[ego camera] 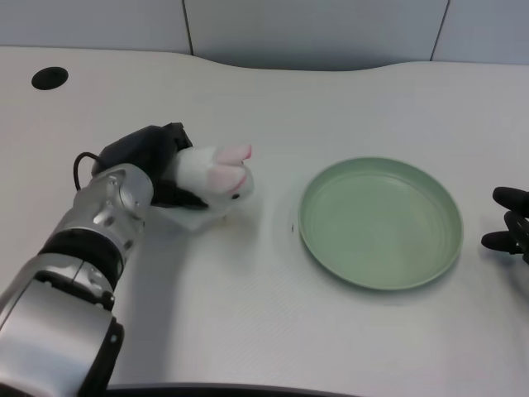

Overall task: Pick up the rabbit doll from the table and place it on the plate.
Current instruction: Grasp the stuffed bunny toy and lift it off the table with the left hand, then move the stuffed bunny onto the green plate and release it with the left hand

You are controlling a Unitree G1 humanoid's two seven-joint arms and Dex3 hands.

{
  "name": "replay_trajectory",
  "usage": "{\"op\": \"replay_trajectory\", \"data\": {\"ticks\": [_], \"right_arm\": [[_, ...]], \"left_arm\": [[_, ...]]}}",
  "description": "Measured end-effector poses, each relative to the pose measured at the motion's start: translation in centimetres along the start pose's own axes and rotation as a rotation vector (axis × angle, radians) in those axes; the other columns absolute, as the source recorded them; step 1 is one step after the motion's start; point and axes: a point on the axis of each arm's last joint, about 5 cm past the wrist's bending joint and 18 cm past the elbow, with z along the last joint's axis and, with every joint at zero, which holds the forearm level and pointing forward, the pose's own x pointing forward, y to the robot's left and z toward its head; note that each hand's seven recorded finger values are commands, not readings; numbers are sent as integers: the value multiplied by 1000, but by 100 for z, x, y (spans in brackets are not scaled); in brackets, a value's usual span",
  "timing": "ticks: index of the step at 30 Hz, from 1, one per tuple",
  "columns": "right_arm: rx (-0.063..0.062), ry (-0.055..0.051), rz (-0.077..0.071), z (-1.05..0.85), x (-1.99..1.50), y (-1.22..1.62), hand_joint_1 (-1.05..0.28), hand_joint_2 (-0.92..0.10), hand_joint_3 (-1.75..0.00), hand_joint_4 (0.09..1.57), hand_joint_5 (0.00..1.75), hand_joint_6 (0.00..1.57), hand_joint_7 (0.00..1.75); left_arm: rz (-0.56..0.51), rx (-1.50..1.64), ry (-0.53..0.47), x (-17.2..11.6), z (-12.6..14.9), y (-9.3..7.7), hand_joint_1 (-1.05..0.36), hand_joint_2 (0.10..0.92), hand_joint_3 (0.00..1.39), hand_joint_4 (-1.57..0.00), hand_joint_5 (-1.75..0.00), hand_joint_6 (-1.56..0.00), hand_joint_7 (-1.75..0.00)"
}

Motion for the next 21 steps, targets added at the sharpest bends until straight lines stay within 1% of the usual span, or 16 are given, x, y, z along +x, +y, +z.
{"op": "replay_trajectory", "data": {"ticks": [2, 3, 5, 7, 9, 11, 12, 13, 14, 15, 16, 18, 19, 20, 21], "right_arm": [[1, 0, 1, 1, 3, 4, -413, -921, -271, 791, 766, 989, 4], [1, 1, -1, 0, 3, 6, -413, -921, -270, 790, 765, 988, 3], [2, 3, -1, -3, 3, 9, -409, -921, -271, 791, 764, 988, 3], [4, 4, 1, -8, 4, 18, -408, -921, -272, 791, 764, 988, 3], [6, 6, 2, -14, 4, 28, -413, -921, -267, 803, 769, 994, 6], [2, 8, 3, -20, 6, 45, -411, -921, -270, 796, 764, 985, 2], [-4, 11, 7, -22, 8, 57, -410, -921, -273, 793, 761, 982, 1], [-8, 13, 12, -26, 11, 70, -408, -921, -274, 790, 759, 979, 0], [-9, 14, 15, -30, 12, 83, -407, -921, -275, 789, 758, 978, 0], [-9, 15, 18, -33, 14, 93, -406, -921, -276, 789, 758, 976, 0], [-9, 16, 21, -35, 15, 101, -406, -921, -276, 788, 757, 976, 0], [-10, 17, 22, -36, 15, 103, -406, -921, -276, 788, 757, 976, 0], [-9, 17, 21, -36, 14, 102, -406, -921, -269, 796, 765, 989, 7], [-8, 16, 22, -36, 14, 102, -404, -921, -264, 796, 770, 994, 10], [-7, 15, 24, -37, 15, 105, -403, -921, -261, 795, 774, 997, 11]], "left_arm": [[0, -18, -20, 17, 64, 101, -201, 868, 27, -660, -1746, -522, -1746], [5, -25, -36, 24, 100, 155, -197, 876, 31, -677, -1746, -525, -1746], [4, -20, -67, 35, 175, 247, -191, 901, 44, -743, -1746, -559, -1746], [7, -12, -100, 43, 260, 330, -190, 906, 46, -760, -1746, -568, -1746], [18, -3, -133, 49, 358, 397, -191, 897, 39, -782, -1746, -610, -1746], [24, 11, -165, 53, 466, 422, -212, 901, 39, -809, -1746, -644, -1746], [22, 18, -185, 53, 527, 416, -221, 906, 43, -751, -1710, -604, -1703], [19, 26, -207, 53, 584, 404, -226, 913, 43, -633, -1636, -601, -1470], [14, 29, -225, 51, 638, 384, -229, 917, 44, -573, -1598, -615, -1327], [8, 32, -239, 50, 682, 364, -231, 919, 44, -535, -1574, -624, -1236], [0, 35, -251, 48, 714, 348, -231, 920, 44, -523, -1566, -628, -1203], [-5, 37, -256, 47, 729, 336, -232, 921, 44, -513, -1560, -633, -1175], [-9, 60, -256, 47, 741, 332, -195, 902, 33, -594, -1670, -577, -1512], [-25, 103, -260, 45, 776, 322, -177, 901, 31, -601, -1707, -538, -1627], [-44, 142, -270, 42, 836, 300, -169, 900, 30, -604, -1726, -517, -1685]]}}
